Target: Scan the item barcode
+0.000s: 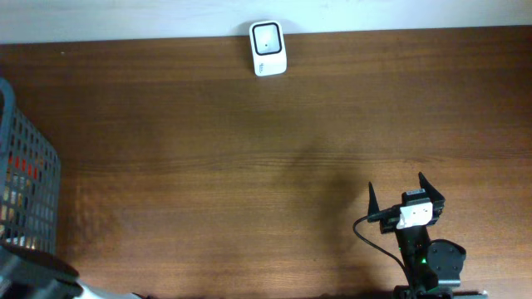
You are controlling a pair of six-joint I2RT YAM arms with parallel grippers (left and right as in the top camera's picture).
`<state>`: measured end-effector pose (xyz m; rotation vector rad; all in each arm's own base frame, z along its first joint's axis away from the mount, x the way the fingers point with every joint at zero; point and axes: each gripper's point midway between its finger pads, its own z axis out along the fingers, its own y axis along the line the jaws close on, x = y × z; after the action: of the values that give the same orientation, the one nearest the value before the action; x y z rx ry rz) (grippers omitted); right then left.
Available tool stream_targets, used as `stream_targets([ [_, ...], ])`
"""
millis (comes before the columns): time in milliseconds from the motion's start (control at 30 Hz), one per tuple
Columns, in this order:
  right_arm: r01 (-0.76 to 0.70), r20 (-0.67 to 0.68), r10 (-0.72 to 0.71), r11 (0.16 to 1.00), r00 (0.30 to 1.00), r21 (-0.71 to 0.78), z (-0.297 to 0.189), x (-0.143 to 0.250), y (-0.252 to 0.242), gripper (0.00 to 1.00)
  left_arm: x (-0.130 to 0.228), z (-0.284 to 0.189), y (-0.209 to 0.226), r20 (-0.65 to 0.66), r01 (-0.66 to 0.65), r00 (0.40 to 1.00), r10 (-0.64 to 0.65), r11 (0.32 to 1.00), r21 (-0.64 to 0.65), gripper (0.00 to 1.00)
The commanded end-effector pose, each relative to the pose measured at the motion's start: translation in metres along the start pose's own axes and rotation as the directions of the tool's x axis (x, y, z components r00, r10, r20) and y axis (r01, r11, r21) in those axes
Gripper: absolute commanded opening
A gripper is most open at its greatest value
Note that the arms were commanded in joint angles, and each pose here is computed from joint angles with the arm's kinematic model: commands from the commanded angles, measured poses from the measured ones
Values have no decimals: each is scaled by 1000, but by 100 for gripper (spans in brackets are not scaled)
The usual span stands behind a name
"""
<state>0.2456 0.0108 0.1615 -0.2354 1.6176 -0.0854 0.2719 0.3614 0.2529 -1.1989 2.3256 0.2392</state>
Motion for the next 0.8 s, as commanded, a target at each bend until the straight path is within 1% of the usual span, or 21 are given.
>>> stream_targets([
  [0, -8, -6, 8, 1000, 1000, 16, 0, 3, -3, 99, -29, -97, -41, 251, -27, 968, -22, 981, 190, 0],
  [33, -8, -5, 8, 1000, 1000, 16, 0, 3, -3, 99, -32, -121, -52, 305, -35, 952, -32, 976, 213, 0],
  [100, -8, -5, 8, 1000, 1000, 16, 0, 3, -3, 99, -31, -169, -89, 422, -136, 906, 17, 958, 253, 0],
  [133, -8, -5, 8, 1000, 1000, 16, 0, 3, -3, 99, -27, -192, -109, 475, -193, 879, 45, 944, 267, 0],
  [200, -8, -6, 8, 1000, 1000, 16, 0, 3, -3, 99, -7, -235, -148, 552, -296, 828, 99, 913, 279, 0],
  [267, -8, -5, 8, 1000, 1000, 16, 0, 3, -3, 99, 25, -264, -192, 575, -415, 803, 157, 839, 351, 0],
  [300, -8, -5, 8, 1000, 1000, 16, 0, 3, -3, 99, 49, -270, -216, 558, -475, 804, 205, 785, 397, 0],
  [333, -8, -5, 8, 1000, 1000, 16, 0, 3, -3, 99, 80, -266, -241, 510, -529, 813, 282, 723, 443, 0],
  [367, -8, -5, 8, 1000, 1000, 16, 0, 3, -3, 99, 104, -258, -258, 460, -557, 817, 346, 681, 476, 0],
  [433, -8, -6, 8, 1000, 1000, 16, 0, 3, -3, 99, 151, -227, -288, 318, -561, 827, 464, 635, 531, 0],
  [467, -8, -6, 9, 1000, 1000, 16, 0, 3, -3, 99, 180, -200, -301, 205, -540, 827, 524, 636, 552, 0],
  [500, -8, -5, 8, 1000, 1000, 16, 0, 3, -3, 99, 192, -188, -305, 158, -530, 824, 544, 641, 555, 0],
  [567, -8, -6, 8, 1000, 1000, 16, 0, 3, -3, 99, 233, -142, -315, -16, -483, 810, 586, 682, 549, 0],
  [633, -8, -6, 8, 1000, 1000, 16, 0, 3, -3, 99, 271, -100, -322, -147, -439, 795, 588, 726, 529, 0],
  [700, -8, -6, 9, 1000, 1000, 16, 0, 3, -3, 99, 307, -64, -327, -231, -408, 783, 578, 756, 511, 0],
  [733, -8, -6, 8, 1000, 1000, 16, 0, 3, -3, 99, 324, -53, -331, -251, -398, 772, 583, 753, 524, 0],
  [767, -8, -5, 8, 1000, 1000, 16, 0, 3, -3, 99, 345, -46, -342, -257, -390, 750, 610, 721, 572, 0],
])
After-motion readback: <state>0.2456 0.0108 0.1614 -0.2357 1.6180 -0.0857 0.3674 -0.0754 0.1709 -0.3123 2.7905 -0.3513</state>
